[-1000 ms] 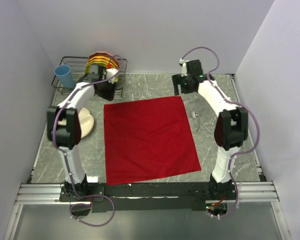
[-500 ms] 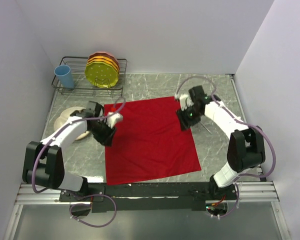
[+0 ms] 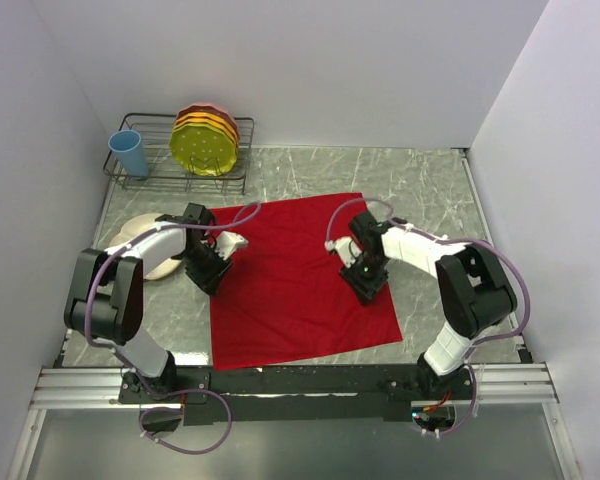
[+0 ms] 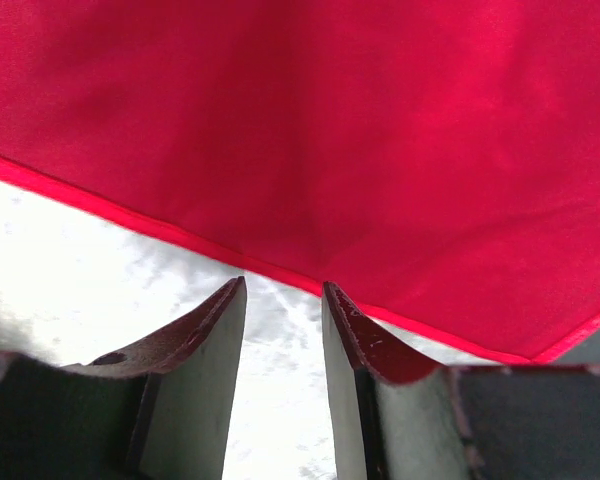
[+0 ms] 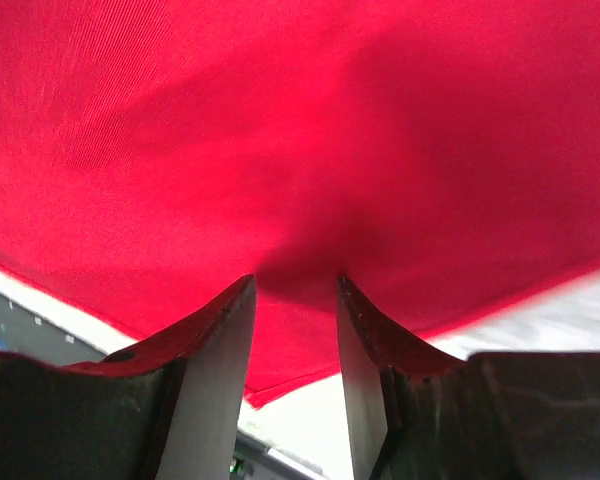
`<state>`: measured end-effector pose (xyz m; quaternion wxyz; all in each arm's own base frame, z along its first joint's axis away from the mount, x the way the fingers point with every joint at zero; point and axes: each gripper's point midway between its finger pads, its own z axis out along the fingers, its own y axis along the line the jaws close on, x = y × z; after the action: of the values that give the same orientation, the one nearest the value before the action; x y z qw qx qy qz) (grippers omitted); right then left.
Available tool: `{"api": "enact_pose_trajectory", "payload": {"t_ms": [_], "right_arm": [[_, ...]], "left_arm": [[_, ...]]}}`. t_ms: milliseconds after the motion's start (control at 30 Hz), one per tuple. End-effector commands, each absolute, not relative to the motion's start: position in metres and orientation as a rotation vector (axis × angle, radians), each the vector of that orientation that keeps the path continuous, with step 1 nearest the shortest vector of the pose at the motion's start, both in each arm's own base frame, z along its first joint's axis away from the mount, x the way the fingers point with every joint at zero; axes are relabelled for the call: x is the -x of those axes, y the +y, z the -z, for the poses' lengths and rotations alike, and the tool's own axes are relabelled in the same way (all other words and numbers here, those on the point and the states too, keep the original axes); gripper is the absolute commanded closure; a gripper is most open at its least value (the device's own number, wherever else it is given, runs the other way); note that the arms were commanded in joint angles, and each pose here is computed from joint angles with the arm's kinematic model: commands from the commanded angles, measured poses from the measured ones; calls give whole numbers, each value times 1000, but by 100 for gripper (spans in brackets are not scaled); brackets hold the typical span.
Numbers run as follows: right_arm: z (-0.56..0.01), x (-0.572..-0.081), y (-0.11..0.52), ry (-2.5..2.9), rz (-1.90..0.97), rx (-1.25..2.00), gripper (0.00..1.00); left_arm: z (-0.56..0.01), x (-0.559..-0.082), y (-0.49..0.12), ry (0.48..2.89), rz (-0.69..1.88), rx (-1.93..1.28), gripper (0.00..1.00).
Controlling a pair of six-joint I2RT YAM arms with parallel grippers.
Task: Fold the napkin into a case and place the utensils inside
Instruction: Pick up the flattened napkin from the center of the board.
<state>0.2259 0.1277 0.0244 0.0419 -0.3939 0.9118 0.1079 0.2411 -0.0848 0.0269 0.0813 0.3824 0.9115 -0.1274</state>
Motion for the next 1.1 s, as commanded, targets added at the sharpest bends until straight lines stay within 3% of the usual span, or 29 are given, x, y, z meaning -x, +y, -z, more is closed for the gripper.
{"api": "enact_pose_trajectory", "payload": {"t_ms": [0,233,400,567,733,800,900,933,967,1067], "right_arm": [[-11,-198,125,2830,-333,1347,54],[-13,-160,137,2837,-461,1528,55],[-45,-164,164,2714,-610,1557,49],[-117,-263,176,2555,-641,1136,40],[-168,-387,141,2421,-411,743,38],[-160,-420,125,2441,-301,671,37],[-155,-466,116,2434,-258,560,37],[-164,-483,116,2400,-251,520,37],[-148,-494,113,2428,-243,498,37],[-134,-520,107,2435,-214,455,37]], "left_arm": [[-28,-259,-72,2707,318,-1173,57],[-36,-270,-61,2688,344,-1132,56],[-97,-304,-72,2472,513,-973,48],[-180,-364,-80,2178,444,-686,41],[-243,-407,-82,1899,415,-408,38],[-246,-414,-82,1862,427,-352,26],[-222,-432,-86,1945,512,-240,30],[-238,-446,-85,1942,511,-209,31],[-215,-450,-80,2056,516,-146,33],[-221,-462,-75,2012,519,-39,32]]}}
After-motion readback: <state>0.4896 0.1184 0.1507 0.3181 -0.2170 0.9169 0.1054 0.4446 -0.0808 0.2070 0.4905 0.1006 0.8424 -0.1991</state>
